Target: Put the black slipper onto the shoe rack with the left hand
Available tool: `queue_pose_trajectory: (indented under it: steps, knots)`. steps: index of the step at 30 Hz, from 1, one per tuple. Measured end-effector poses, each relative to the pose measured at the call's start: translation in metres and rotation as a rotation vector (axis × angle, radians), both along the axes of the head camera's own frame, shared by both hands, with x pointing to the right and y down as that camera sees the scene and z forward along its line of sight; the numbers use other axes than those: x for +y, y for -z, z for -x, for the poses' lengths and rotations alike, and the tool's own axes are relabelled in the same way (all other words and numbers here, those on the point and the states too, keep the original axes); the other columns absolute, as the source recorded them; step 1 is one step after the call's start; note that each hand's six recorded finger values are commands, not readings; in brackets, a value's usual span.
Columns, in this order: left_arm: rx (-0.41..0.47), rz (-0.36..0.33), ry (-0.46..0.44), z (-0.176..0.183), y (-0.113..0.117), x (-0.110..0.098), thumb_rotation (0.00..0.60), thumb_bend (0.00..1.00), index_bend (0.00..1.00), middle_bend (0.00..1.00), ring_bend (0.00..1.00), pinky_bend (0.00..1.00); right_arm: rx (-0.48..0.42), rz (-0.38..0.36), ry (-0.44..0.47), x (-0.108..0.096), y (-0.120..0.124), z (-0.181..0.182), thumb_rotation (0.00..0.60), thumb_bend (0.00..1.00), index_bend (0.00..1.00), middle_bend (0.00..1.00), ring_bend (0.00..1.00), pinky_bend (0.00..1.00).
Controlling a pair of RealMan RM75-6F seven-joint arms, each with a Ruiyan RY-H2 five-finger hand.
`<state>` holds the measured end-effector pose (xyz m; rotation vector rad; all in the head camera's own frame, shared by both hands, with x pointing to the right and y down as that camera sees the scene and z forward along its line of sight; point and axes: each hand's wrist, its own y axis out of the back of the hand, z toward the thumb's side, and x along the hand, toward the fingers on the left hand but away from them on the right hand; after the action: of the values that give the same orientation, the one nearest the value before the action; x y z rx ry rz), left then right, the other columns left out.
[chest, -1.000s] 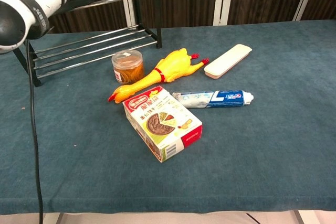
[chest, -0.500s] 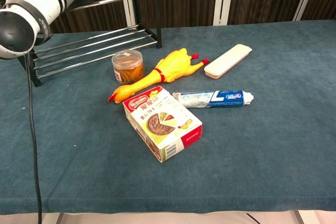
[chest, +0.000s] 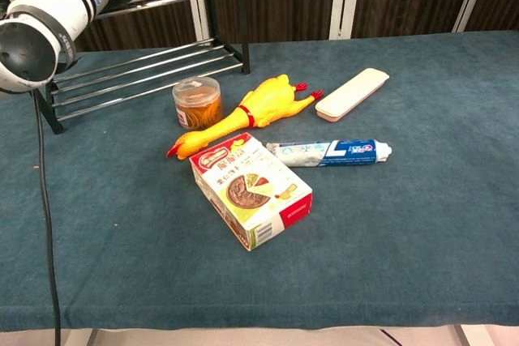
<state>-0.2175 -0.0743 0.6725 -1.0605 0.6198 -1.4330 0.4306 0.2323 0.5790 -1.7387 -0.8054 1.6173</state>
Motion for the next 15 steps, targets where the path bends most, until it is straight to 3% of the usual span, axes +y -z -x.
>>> queue_pose_trajectory:
  steps: [15]
  knots:
    - [0.054,-0.010,0.018,0.0045,-0.0001,-0.0063,0.161,1.00,0.27,0.43,0.70,0.96,-0.002,0.002,0.000,0.0003,0.0003,0.0004,0.600,0.12,0.00,0.00,0.00,0.00]
